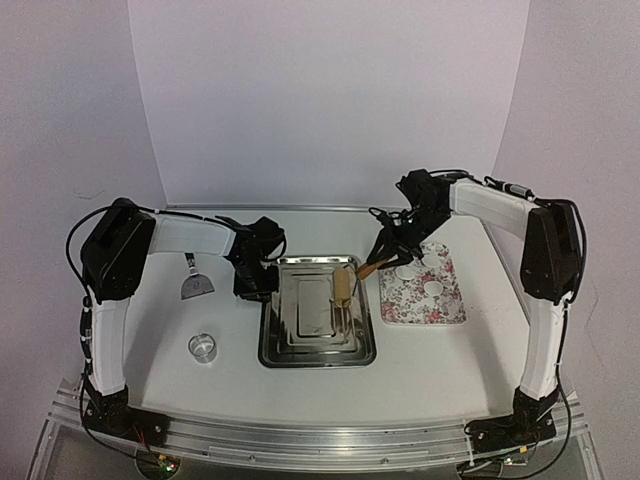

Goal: Roll out the dumpling wrappers from the dough

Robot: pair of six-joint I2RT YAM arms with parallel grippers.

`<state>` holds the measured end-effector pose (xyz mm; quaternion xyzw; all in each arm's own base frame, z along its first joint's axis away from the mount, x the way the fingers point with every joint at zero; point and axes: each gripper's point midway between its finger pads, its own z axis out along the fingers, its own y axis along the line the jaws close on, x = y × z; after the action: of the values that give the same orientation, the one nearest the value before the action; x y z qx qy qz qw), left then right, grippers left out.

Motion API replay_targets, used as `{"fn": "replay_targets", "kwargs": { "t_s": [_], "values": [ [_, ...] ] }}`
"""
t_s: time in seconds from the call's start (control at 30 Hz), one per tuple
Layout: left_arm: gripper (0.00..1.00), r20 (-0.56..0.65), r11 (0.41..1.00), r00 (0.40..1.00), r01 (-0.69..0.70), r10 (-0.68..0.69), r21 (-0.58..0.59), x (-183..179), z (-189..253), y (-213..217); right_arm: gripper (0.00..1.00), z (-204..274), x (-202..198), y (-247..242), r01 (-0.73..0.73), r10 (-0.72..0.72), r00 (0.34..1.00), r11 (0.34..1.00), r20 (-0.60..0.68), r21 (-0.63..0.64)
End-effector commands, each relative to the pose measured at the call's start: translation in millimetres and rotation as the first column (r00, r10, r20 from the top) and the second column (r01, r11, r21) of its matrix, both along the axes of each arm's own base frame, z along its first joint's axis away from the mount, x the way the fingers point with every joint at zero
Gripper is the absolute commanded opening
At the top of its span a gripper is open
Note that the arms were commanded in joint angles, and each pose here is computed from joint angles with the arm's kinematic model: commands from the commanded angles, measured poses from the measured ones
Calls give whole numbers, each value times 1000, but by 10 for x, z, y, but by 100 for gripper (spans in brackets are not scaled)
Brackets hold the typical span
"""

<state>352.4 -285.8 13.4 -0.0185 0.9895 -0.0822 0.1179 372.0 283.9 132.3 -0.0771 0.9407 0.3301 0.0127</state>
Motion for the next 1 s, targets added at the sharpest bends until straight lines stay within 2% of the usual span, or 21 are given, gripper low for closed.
{"fn": "replay_targets", "kwargs": {
  "t_s": [0.0,0.43,0.8,0.97],
  "values": [
    [0,-70,995,997,25,-18,101,-231,-160,189,0,139,110,113,-24,21,998,999,64,42],
    [0,-67,995,998,23,-16,102,-226,-140,189,0,74,172,135,-22,19,997,999,73,37],
    [0,-67,994,998,21,-13,106,-227,-131,195,0,582,315,202,-8,-9,984,995,175,95],
    [0,-66,994,998,21,-14,108,-225,-127,202,0,488,291,194,-4,-9,989,996,150,87]
  ]
}}
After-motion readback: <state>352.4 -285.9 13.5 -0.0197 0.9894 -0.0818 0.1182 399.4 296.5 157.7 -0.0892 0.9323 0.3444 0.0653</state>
